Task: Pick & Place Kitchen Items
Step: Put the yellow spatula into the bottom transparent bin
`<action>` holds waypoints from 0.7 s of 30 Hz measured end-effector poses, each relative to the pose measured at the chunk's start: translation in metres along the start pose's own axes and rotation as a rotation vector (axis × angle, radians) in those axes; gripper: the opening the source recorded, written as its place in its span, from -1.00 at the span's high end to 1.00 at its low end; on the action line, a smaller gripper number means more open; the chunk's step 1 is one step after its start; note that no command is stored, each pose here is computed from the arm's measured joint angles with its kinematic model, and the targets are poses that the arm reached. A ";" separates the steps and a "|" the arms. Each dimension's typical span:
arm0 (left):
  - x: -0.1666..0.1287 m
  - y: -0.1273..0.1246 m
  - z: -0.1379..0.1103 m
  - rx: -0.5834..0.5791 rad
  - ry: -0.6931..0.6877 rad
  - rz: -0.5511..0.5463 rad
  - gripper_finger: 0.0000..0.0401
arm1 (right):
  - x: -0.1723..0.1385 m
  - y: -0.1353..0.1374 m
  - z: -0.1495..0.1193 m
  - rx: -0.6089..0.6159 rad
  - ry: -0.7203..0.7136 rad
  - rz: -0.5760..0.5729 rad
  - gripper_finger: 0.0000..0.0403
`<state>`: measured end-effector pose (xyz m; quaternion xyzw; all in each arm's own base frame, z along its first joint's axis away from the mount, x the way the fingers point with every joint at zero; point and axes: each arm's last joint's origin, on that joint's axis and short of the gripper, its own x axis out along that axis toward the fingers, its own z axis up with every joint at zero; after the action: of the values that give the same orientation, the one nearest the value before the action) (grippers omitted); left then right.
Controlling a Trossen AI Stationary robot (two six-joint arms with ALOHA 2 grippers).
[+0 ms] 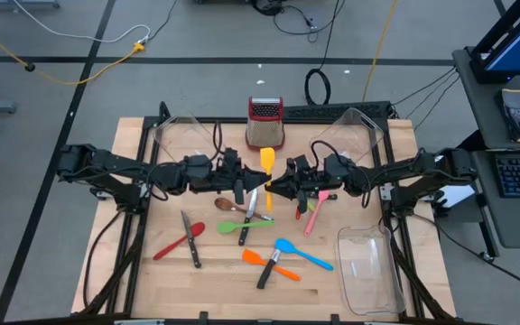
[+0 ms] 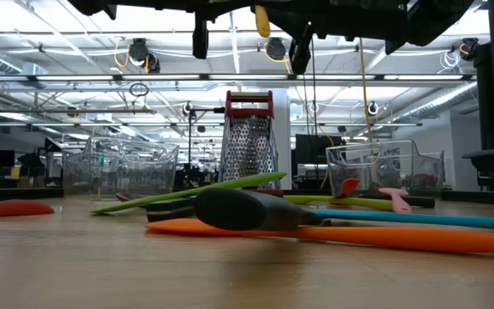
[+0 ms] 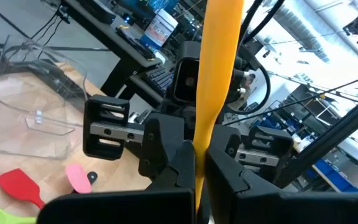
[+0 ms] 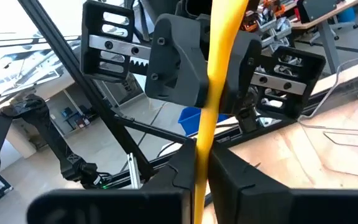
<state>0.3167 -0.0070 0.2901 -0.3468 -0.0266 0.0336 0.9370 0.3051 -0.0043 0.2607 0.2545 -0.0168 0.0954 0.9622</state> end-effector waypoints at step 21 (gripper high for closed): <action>0.000 0.003 -0.003 -0.014 0.021 0.043 0.51 | -0.001 -0.003 -0.002 0.033 0.029 -0.023 0.94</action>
<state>0.3167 -0.0063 0.2858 -0.3540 -0.0093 0.0499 0.9339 0.3052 -0.0063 0.2572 0.2690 0.0017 0.0882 0.9591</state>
